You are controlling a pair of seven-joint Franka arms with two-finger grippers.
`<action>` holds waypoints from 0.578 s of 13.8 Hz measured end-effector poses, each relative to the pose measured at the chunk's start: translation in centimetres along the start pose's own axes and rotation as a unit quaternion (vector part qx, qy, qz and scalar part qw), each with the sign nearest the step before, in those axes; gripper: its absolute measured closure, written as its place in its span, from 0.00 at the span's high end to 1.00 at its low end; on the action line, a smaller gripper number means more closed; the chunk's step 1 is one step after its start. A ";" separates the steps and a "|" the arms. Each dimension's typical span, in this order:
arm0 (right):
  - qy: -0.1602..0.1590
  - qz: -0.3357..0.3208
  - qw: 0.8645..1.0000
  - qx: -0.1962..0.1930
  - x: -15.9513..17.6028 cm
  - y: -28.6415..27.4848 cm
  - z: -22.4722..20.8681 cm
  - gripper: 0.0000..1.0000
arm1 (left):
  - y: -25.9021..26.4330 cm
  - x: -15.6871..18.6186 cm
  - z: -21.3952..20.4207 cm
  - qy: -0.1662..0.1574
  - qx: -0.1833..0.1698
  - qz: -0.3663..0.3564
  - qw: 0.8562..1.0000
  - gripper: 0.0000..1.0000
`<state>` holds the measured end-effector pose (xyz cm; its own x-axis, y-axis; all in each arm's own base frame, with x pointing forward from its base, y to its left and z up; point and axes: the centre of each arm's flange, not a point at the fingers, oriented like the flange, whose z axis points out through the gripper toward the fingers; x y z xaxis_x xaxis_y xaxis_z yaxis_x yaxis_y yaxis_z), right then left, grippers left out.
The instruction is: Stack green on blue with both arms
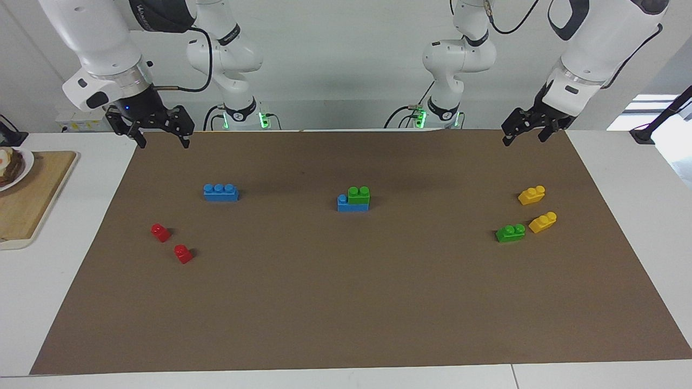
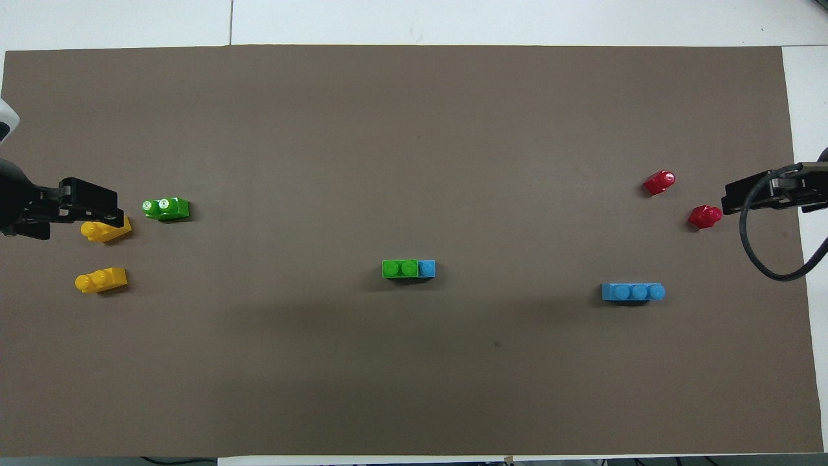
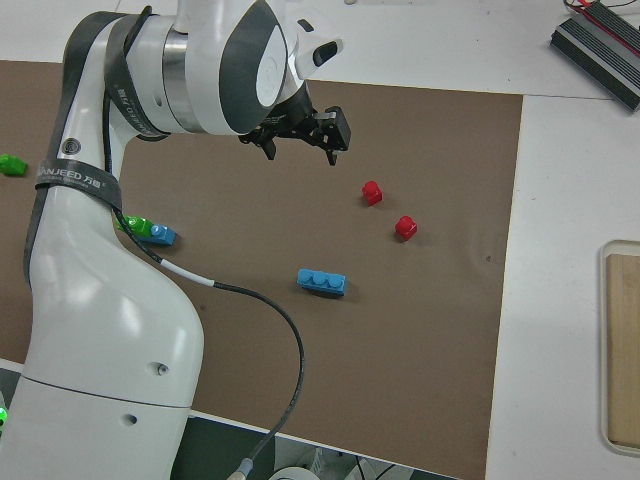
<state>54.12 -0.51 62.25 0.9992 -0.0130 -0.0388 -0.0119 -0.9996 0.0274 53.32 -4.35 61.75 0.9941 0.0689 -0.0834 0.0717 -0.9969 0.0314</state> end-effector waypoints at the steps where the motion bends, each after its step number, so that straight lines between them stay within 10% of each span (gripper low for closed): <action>1: 0.000 0.000 1.000 0.000 0.0 0.0 0.0 1.00 | 0.0 0.0 0.0 0.001 0.000 0.000 1.000 1.00; 8: 0.000 0.000 1.000 0.000 0.0 0.0 0.0 1.00 | -1.1 0.3 -0.2 0.009 0.016 -0.001 1.000 1.00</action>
<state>54.13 -0.50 62.24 0.9992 -0.0130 -0.0391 -0.0119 -0.9996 0.0274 53.56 -3.21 61.85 0.9954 0.0707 -0.0645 0.0707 -0.9975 -0.0015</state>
